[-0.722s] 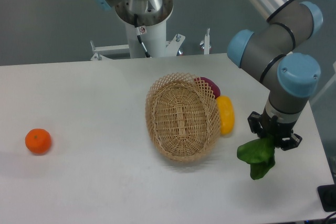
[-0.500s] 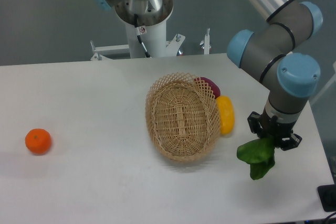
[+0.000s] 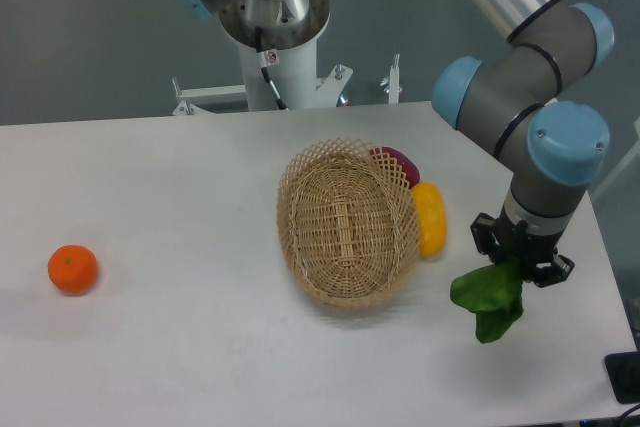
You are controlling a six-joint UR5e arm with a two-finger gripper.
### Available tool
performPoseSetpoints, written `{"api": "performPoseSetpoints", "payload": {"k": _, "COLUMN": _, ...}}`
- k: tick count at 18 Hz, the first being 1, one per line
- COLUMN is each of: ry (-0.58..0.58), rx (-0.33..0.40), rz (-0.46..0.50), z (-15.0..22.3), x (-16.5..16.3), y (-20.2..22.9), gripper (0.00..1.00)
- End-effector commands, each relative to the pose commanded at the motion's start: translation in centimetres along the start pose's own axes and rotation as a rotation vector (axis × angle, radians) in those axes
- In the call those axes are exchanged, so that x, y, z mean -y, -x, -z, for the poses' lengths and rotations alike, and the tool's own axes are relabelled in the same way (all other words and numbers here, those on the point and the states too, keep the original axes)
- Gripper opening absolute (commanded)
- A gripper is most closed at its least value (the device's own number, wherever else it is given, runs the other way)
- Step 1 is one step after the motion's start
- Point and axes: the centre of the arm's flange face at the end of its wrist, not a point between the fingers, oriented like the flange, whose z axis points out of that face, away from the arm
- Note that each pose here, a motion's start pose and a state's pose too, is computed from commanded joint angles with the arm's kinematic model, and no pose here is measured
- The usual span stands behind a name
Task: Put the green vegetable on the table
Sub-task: 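Swing the held green vegetable toward the yellow item beside the basket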
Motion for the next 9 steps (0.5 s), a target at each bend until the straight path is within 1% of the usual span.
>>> {"api": "performPoseSetpoints", "payload": {"k": 3, "ry": -0.003, "rx": -0.017, "rz": 0.060, "z": 0.5, "x": -0.1, "y": -1.1, "gripper": 0.27}}
{"api": "performPoseSetpoints", "payload": {"k": 5, "ry": 0.002, "rx": -0.043, "rz": 0.059, "z": 0.3, "x": 0.2, "y": -1.8, "gripper": 0.27}}
{"api": "performPoseSetpoints", "payload": {"k": 9, "ry": 0.009, "rx": -0.070, "rz": 0.046, "z": 0.4, "x": 1.0, "y": -2.7, "gripper": 0.27}}
